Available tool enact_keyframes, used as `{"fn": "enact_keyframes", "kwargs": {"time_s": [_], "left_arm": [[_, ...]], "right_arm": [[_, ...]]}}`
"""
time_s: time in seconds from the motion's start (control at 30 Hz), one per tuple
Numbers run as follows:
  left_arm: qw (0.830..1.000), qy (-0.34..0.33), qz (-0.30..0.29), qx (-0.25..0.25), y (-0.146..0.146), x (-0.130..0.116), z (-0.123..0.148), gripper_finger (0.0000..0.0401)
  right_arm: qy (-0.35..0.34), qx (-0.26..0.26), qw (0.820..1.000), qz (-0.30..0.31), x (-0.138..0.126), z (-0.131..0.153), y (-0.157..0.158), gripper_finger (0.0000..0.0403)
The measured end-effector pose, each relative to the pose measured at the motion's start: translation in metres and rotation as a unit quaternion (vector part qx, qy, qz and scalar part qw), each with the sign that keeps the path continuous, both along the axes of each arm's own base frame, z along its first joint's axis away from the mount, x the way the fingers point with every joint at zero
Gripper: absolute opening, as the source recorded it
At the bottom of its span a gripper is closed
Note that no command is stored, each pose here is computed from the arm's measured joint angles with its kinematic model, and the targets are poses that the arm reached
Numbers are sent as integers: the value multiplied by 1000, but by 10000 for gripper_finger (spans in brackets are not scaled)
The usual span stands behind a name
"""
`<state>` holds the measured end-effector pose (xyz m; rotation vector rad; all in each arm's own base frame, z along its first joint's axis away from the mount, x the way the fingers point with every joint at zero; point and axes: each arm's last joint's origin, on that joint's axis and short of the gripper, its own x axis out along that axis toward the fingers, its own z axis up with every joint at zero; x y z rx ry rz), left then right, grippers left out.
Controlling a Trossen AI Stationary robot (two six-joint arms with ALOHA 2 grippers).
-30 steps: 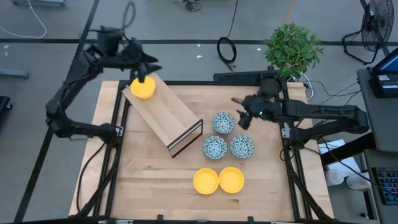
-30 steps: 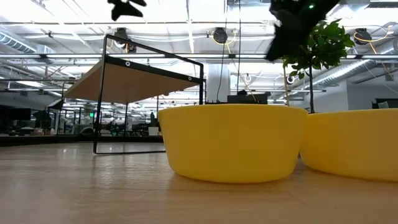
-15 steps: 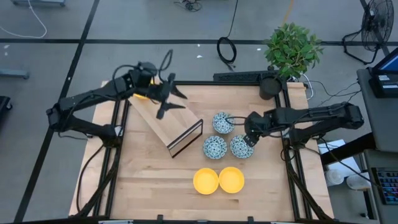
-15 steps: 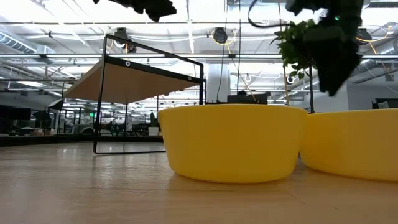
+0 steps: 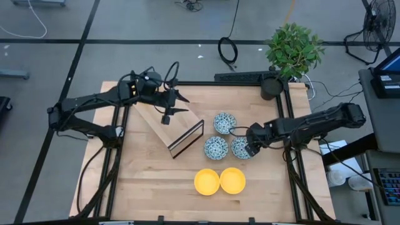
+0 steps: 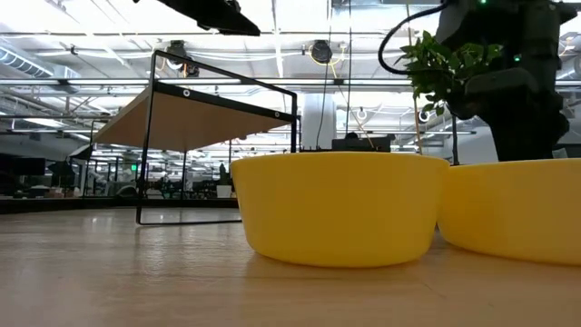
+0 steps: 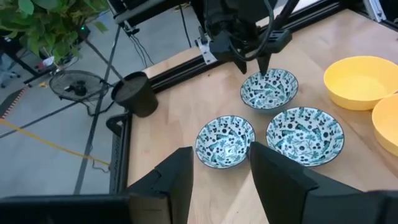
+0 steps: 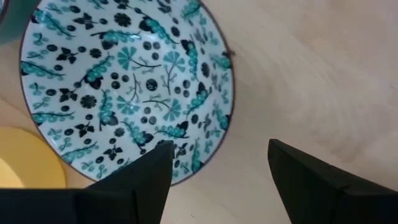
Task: Pick & Place Mini bowls
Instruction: Put the bottom right green patterned bowl on the shelf
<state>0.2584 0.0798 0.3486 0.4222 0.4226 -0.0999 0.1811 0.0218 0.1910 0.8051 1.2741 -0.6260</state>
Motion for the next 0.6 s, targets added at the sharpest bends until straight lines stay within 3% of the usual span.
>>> {"fn": "enact_keyframes", "kwargs": {"time_s": [0.4,0.6], "left_arm": [[1000,1,3,-3,0,0,0,161],[1000,2,4,-5,0,0,0,161]], "right_arm": [[-17,3,1000,-11,-5,-25,0,241],[-28,2,1000,-2,-2,-24,-2,186]]}}
